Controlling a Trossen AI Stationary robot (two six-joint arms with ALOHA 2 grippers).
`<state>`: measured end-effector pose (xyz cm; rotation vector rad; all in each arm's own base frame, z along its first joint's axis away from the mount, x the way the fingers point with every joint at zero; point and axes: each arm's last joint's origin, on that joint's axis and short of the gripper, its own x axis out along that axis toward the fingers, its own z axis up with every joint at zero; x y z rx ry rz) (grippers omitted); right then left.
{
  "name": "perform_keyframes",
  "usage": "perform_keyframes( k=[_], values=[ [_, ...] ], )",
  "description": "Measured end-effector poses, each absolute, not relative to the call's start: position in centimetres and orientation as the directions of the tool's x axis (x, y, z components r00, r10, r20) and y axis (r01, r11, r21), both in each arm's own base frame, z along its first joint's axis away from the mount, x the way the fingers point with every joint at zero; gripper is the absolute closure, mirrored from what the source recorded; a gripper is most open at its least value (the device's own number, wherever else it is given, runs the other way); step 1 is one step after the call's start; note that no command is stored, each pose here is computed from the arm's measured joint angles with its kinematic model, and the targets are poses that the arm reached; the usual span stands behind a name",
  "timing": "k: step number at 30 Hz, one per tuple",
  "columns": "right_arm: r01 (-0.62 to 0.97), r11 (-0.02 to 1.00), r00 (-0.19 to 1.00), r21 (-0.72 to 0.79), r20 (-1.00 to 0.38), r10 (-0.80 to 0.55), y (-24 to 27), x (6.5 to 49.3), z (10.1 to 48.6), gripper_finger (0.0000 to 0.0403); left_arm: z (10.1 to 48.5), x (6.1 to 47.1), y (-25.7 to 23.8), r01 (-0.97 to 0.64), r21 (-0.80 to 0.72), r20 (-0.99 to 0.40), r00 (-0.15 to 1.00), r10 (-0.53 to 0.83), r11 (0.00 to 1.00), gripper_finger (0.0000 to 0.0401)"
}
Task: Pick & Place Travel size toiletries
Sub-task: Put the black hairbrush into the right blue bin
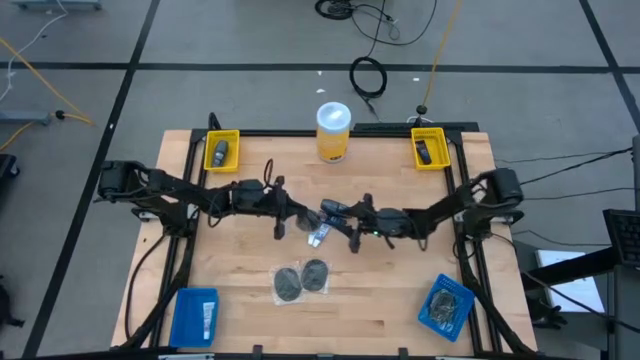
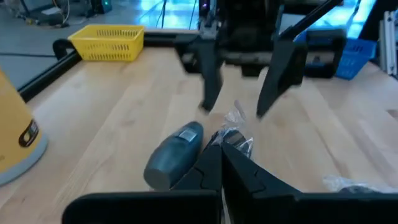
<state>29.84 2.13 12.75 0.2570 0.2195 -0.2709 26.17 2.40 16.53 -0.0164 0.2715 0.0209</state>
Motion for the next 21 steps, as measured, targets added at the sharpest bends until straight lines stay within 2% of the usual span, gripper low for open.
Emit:
perform_keyframes(
  k=[5,9,14,21],
  values=[
    [0.237,0.947,0.957,0.216,-0.217,-0.190,2.4,32.8,13.0,0.0142,16.7,26.2,2.1,-0.009,-0.009,-0.255,0.967,0.006,1.000,0.0401],
    [0.224,0.951,0.964,0.214,-0.189,-0.184,2.5,33.8,13.5,0.0161,16.7,26.3,2.0,-0.006,-0.013,-0.248,0.969,0.002,1.000,0.0401],
    [0.238,0.941,0.963,0.242,-0.184,-0.196,2.1,34.0,13.6,0.0223,16.9,26.3,1.8,0.000,-0.016,-0.226,0.974,-0.003,1.000,0.0401],
    [0.231,0.951,0.964,0.206,-0.181,-0.195,2.1,34.0,13.7,0.0342,17.2,26.4,1.8,-0.006,-0.048,-0.201,0.980,-0.003,0.999,0.0400]
  ],
)
